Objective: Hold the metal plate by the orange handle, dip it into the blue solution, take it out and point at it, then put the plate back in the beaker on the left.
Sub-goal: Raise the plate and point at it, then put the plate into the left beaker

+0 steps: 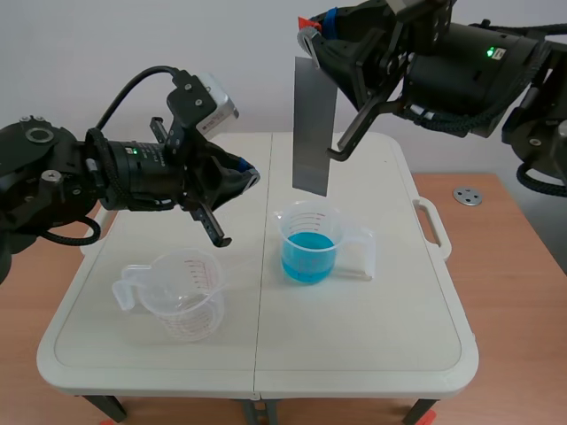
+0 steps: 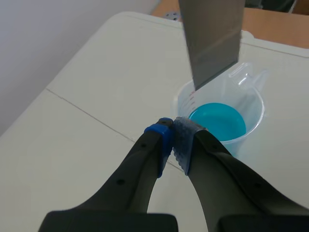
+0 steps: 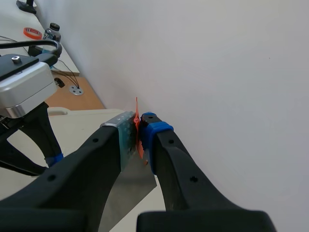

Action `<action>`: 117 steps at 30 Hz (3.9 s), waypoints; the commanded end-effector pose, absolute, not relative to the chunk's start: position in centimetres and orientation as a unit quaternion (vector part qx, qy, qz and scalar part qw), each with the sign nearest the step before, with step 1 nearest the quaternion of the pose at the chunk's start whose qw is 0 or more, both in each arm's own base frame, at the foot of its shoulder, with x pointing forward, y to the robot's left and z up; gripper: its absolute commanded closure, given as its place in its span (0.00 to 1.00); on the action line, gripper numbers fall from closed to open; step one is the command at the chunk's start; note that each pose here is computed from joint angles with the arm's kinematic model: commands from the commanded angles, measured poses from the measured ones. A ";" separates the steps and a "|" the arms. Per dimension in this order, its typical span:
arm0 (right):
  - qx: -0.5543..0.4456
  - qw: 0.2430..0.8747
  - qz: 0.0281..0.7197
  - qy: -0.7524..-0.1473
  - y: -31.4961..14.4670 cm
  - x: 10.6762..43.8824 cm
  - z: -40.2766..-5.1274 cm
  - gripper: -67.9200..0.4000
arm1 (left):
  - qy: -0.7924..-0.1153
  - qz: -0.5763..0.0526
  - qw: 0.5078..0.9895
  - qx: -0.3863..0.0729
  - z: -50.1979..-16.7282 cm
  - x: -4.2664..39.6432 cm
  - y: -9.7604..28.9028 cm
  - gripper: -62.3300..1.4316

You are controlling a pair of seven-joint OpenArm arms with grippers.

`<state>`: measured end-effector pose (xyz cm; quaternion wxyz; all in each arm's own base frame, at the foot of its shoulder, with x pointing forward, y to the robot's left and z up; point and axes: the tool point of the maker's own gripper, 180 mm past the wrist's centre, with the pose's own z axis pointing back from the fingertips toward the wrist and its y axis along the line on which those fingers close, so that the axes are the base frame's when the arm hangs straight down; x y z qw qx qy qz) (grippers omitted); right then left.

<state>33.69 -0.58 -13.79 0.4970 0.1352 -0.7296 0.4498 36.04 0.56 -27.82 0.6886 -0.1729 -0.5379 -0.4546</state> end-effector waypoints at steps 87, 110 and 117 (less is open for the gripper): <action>0.243 0.421 0.482 -0.729 6.7 29.8 -11.4 0.97 | -0.505 -0.217 0.834 -0.037 -29.8 14.0 23.3 0.96; 0.289 0.419 0.505 -0.697 12.8 27.1 -12.0 0.97 | -0.485 -0.230 0.843 -0.037 -30.4 11.2 23.1 0.96; 0.296 0.416 0.512 -0.691 13.7 26.5 -12.2 0.97 | -0.484 -0.231 0.843 -0.037 -30.4 11.2 23.1 0.96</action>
